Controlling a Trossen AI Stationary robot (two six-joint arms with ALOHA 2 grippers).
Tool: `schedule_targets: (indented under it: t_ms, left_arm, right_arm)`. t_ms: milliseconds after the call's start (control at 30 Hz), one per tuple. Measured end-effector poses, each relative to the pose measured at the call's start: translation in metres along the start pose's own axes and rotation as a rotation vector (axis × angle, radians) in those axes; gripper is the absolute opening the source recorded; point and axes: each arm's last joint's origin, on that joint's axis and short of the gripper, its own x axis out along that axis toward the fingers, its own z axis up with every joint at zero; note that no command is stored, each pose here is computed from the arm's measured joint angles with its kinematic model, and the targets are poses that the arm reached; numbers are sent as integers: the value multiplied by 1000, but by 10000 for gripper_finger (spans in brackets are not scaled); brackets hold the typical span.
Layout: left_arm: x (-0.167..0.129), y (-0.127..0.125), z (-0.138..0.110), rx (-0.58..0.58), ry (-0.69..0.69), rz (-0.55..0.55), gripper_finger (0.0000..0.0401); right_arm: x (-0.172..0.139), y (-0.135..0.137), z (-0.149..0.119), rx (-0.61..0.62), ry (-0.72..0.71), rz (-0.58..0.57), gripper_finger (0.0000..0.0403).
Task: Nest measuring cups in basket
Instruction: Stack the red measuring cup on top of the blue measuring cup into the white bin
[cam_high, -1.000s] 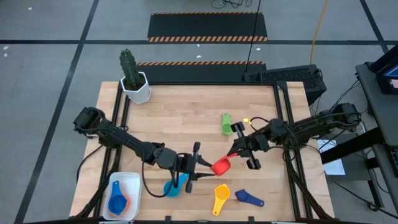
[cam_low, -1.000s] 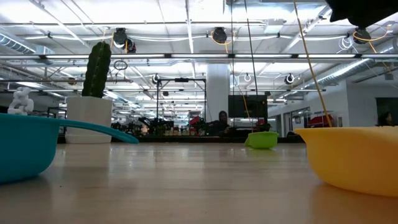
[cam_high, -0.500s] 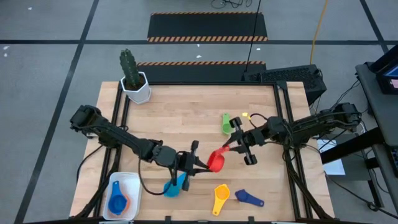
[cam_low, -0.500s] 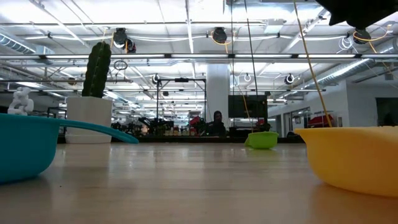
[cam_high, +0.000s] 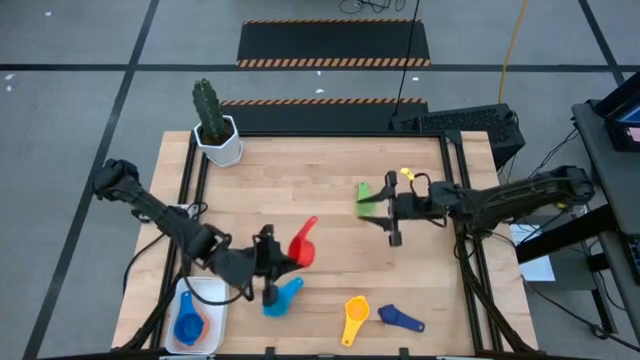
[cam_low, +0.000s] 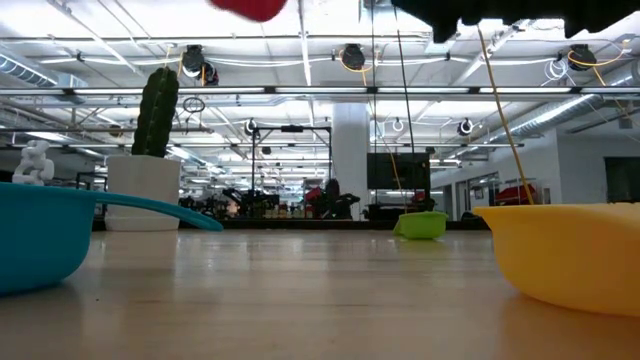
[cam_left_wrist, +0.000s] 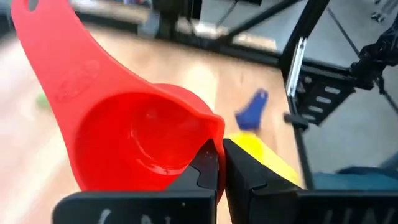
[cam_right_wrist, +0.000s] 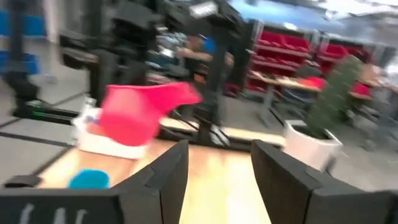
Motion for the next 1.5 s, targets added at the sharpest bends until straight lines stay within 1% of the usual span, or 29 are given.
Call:
schedule_targets:
  t_ms: [67, 167, 233, 333, 400, 467, 533, 633, 800, 933, 1033, 1167, 1233, 1300, 1400, 1500]
  left_arm:
    - [-5, -6, -9, -89, 47, -4, 7]
    - [-17, -16, -15, -221, 122, -6, 7]
    - [-28, -23, -12, -302, 162, 1, 7]
    - [-45, -34, -1, -407, 202, 11, 6]
    - [-55, -38, 6, -495, 234, 41, 6]
    - [-62, -43, 9, -580, 273, 73, 6]
    - [-64, -49, 7, -628, 335, 85, 6]
    - [-61, -56, -1, -702, 434, 120, 6]
    - [-57, -69, -27, -858, 655, 230, 6]
    - [-61, -83, -49, -970, 809, 317, 6]
    - [-68, -93, -56, -1066, 865, 344, 6]
    - [-83, -102, -56, -1155, 882, 364, 6]
    - [-91, -105, -55, -1193, 904, 398, 6]
    - [-96, -107, -56, -1202, 945, 429, 6]
    - [-96, -107, -57, -1215, 966, 446, 6]
    - [-83, -104, -58, -1232, 994, 498, 6]
  right_arm:
    - [-2, -2, -1, -6, 32, -43, 171]
    - [-2, -2, -4, -24, 59, -66, 171]
    - [-2, -3, -4, -39, 63, -68, 171]
    - [-1, -5, -6, -59, 71, -80, 171]
    - [-1, -7, -7, -66, 77, -88, 171]
    - [-1, -9, -7, -68, 77, -97, 171]
    - [-1, -10, -7, -68, 83, -101, 171]
    - [-1, -11, -8, -68, 89, -102, 171]
    - [0, -11, -10, -67, 103, -97, 171]
    - [1, -10, -12, -66, 110, -94, 171]
    - [3, -9, -16, -68, 138, -82, 171]
    - [7, -6, -21, -64, 148, -1, 171]
    - [9, -5, -24, -62, 157, 30, 171]
    - [10, -4, -26, -61, 166, 52, 171]
    - [11, -4, -28, -65, 176, 55, 171]
    - [10, -3, -30, -78, 200, 61, 171]
